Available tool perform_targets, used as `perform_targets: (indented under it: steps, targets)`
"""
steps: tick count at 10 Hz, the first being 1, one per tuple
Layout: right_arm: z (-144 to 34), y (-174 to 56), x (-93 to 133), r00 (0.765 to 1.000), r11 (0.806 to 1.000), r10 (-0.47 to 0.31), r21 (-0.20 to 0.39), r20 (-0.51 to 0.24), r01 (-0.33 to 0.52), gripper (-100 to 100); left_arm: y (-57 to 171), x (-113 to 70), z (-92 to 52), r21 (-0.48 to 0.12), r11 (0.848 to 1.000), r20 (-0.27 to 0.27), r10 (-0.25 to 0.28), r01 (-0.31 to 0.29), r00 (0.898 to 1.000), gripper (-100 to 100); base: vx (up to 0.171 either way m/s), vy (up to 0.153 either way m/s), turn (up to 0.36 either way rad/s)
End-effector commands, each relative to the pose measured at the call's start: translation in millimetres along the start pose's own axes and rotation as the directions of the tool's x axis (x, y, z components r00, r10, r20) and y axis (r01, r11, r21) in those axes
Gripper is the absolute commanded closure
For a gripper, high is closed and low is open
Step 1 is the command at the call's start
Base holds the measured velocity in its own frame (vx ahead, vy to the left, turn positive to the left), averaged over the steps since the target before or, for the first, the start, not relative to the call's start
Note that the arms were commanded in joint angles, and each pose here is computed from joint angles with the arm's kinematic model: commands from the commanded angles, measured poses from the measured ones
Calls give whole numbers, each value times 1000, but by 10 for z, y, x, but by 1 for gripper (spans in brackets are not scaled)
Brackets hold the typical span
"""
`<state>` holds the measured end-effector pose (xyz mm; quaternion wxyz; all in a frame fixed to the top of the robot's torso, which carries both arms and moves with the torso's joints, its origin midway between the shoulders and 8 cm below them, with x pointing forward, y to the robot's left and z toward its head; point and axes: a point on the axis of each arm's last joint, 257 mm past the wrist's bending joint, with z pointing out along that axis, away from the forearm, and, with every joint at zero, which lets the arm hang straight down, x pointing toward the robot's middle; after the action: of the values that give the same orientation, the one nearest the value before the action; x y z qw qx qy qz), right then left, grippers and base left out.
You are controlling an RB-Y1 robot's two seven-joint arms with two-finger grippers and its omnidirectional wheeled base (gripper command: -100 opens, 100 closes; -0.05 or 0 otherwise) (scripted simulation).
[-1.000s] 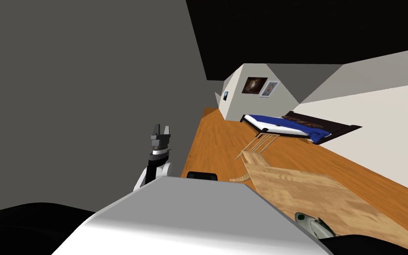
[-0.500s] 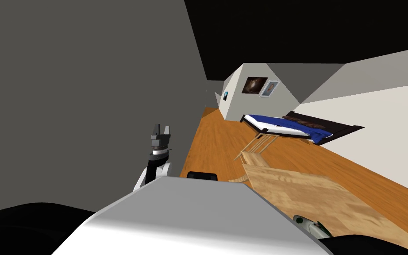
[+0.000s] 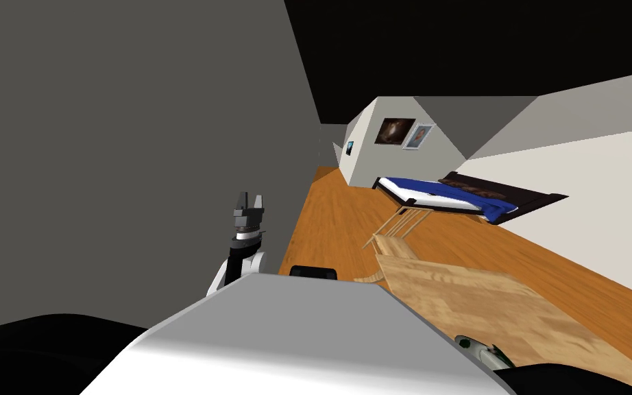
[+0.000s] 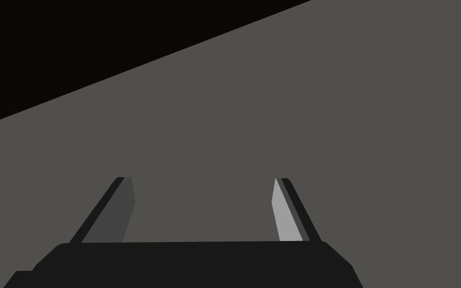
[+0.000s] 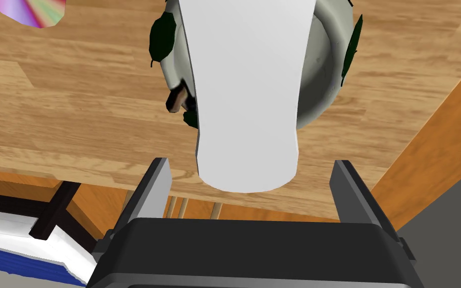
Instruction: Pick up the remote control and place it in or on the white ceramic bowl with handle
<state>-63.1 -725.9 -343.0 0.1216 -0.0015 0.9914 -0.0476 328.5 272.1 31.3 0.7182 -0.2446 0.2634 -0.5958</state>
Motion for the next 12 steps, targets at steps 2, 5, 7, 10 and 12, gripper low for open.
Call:
perform_targets:
  steps: [2, 5, 7, 10, 12]
  targets:
    - [0, 0, 0, 1000, 1000, 0, 0, 0, 0, -100, 0, 0, 0, 0, 1000, 0, 0, 0, 1000, 0, 0, 0, 0]
    - [-152, -100, -132, 1000, 1000, -15, 0, 2, 15, -100, 0, 0, 0, 0, 1000, 0, 0, 0, 1000, 0, 3, 14, -45]
    - [-251, -159, -223, 1000, 1000, -25, 0, 3, 25, -100, 0, 0, 0, 0, 1000, 0, 0, 0, 1000, 0, 9, 28, -60]
    - [-442, -261, -415, 999, 999, -47, -3, 5, 47, -100, 0, 0, 0, 0, 1000, 0, 0, 0, 1000, 0, 5, 26, -69]
    - [-441, -254, -414, 999, 999, -47, -2, 5, 47, -100, 0, 0, 0, 0, 1000, 0, 0, 0, 1000, 0, 2, 6, 8]
